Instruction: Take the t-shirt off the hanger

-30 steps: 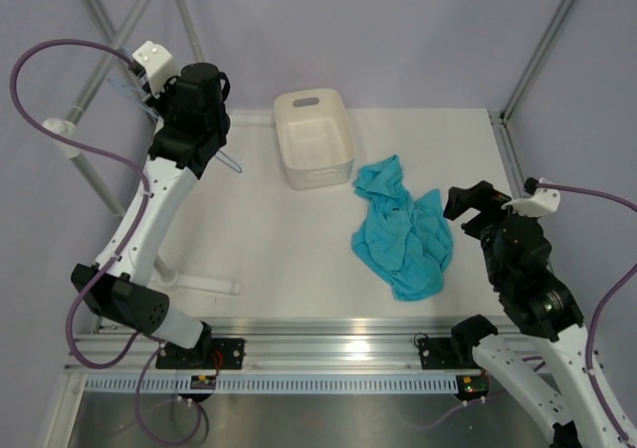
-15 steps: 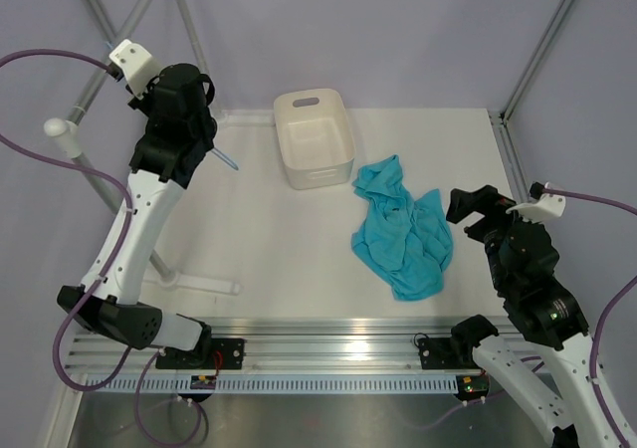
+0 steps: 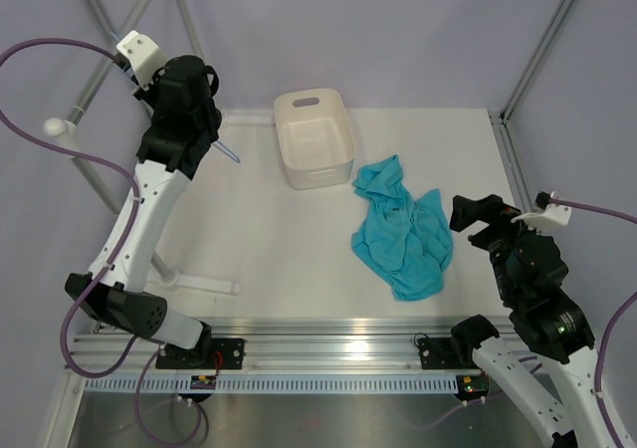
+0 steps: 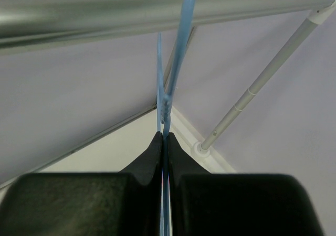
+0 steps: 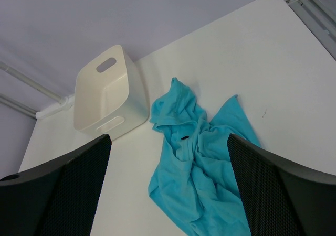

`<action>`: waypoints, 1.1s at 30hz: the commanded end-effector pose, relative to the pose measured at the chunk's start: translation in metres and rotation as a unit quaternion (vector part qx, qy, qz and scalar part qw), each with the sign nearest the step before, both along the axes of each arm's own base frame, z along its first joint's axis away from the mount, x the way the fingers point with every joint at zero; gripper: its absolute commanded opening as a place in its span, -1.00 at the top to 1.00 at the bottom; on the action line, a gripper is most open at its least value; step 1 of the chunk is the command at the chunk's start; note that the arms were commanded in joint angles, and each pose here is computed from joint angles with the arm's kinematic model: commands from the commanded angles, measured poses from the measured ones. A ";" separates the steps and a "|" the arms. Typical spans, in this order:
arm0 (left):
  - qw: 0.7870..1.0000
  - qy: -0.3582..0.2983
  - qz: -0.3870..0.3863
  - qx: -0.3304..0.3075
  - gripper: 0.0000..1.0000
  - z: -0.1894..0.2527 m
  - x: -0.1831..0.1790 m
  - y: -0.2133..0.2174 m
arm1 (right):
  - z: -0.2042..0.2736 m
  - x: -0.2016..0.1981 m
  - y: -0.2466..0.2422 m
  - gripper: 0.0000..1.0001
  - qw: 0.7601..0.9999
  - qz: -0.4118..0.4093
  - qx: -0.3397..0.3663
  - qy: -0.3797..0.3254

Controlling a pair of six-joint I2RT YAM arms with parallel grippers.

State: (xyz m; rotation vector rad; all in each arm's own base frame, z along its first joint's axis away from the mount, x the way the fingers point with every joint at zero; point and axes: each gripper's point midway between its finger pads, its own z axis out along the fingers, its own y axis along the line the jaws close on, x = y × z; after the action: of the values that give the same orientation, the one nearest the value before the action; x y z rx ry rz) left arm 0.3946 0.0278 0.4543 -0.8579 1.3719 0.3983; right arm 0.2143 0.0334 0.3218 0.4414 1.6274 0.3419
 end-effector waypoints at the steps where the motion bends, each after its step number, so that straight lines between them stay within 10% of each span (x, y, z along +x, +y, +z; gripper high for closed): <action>1: 1.000 -0.020 0.014 -0.013 1.00 -0.003 0.009 0.001 | -0.002 -0.007 0.001 -0.99 1.000 0.014 -0.005 -0.004; 26: 0.999 -0.010 0.051 0.004 1.00 -0.007 0.016 0.022 | 0.001 -0.015 0.000 -0.99 1.000 0.023 0.000 -0.021; 33: 0.998 -0.015 0.060 0.001 0.74 -0.007 0.009 0.031 | -0.002 -0.013 0.003 -0.99 0.999 0.027 0.000 -0.018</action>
State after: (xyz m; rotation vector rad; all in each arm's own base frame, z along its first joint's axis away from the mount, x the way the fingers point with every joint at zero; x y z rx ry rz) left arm 0.4105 0.0495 0.4325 -0.8761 1.3839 0.5018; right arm 0.2020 0.0321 0.3220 0.4258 1.5940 0.3819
